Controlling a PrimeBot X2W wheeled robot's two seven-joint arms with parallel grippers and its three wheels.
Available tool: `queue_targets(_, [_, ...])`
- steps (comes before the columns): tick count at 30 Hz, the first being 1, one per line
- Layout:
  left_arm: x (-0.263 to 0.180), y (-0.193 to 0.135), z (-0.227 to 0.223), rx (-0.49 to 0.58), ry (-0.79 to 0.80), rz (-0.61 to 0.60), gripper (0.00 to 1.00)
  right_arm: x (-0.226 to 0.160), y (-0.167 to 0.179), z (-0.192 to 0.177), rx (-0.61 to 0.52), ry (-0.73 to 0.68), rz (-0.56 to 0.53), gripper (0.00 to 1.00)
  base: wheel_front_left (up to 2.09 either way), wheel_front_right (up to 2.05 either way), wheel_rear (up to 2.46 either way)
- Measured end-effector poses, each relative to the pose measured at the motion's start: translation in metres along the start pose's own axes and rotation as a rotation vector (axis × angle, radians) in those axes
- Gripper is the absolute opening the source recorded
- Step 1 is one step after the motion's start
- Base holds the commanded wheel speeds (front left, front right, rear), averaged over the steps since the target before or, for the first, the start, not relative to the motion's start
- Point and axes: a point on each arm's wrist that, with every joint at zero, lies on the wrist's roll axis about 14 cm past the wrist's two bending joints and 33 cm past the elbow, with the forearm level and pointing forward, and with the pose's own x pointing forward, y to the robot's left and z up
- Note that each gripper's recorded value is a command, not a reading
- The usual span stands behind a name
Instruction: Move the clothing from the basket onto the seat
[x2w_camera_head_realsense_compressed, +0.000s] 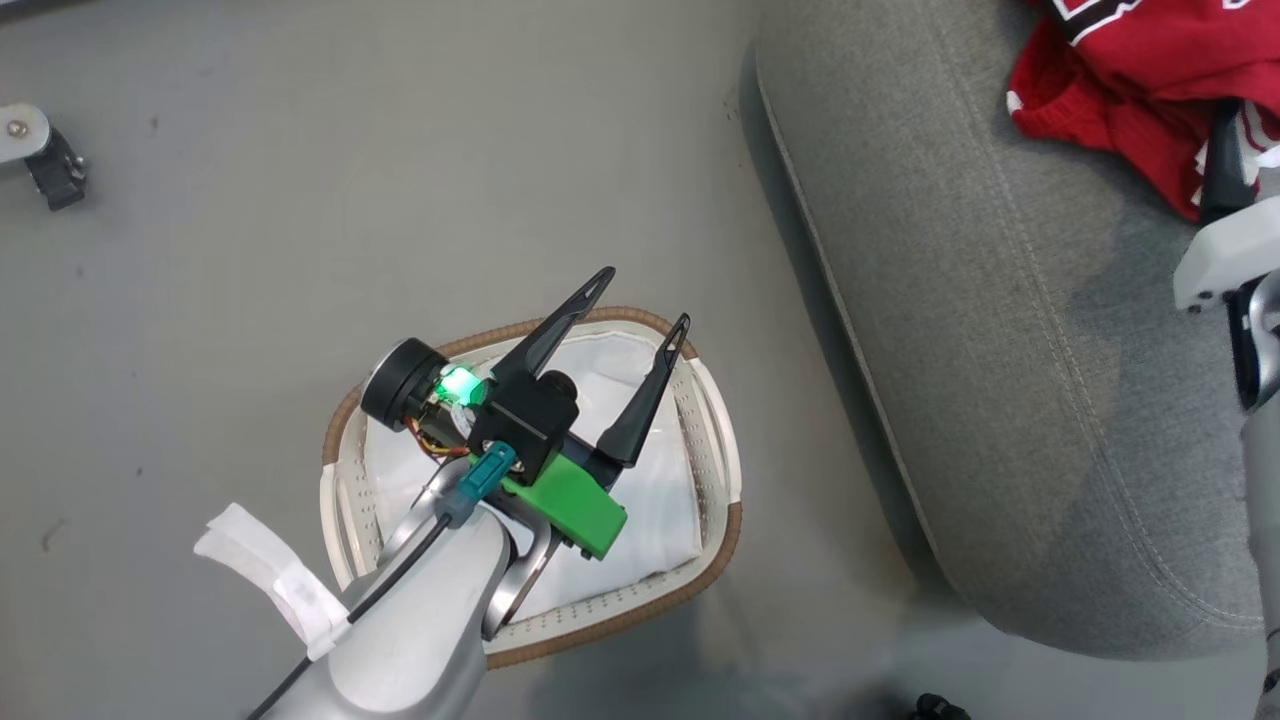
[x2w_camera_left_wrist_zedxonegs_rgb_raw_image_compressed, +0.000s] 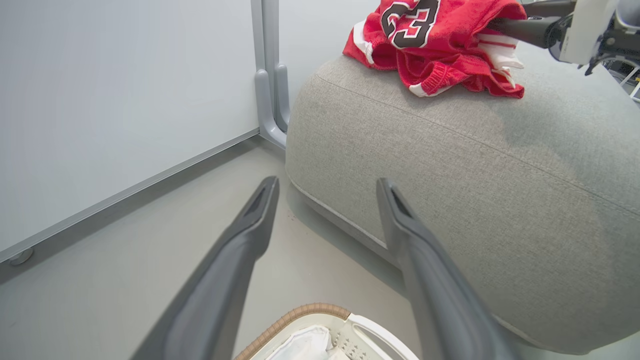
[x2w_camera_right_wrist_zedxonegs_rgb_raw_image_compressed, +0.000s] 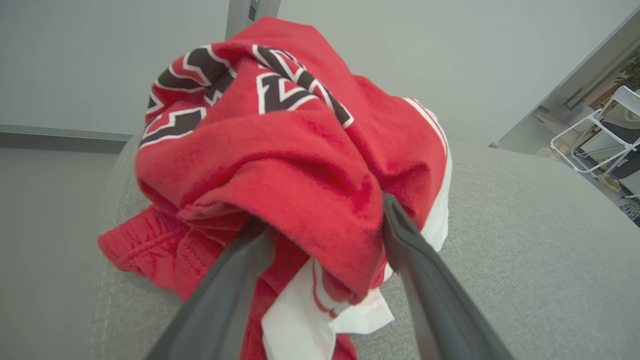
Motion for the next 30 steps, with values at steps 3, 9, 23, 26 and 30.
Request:
queue_targets(3, [0.000,-0.005,0.008,-0.007,-0.015,-0.002,1.00,-0.020,0.006,-0.002,0.016,0.002,0.015,1.00,0.00,0.00,0.00])
queue_targets(9, [-0.003,-0.008,0.033,-0.057,-0.074,0.037,1.00,-0.043,0.008,0.018,0.029,-0.050,0.032,1.00,0.00,0.00,0.00])
queue_targets(23, [-0.042,0.012,0.077,-0.045,-0.162,0.230,1.00,-0.076,0.022,0.086,0.070,-0.240,0.076,1.00,0.00,0.00,0.00])
queue_targets(26, [-0.061,0.025,0.078,-0.047,-0.167,0.303,1.00,-0.079,0.040,0.095,0.099,-0.266,0.113,1.00,0.00,0.00,0.00])
queue_targets(30, [-0.093,0.044,0.079,-0.053,-0.177,0.421,1.00,-0.086,0.067,0.104,0.162,-0.289,0.162,1.00,0.00,0.00,0.00])
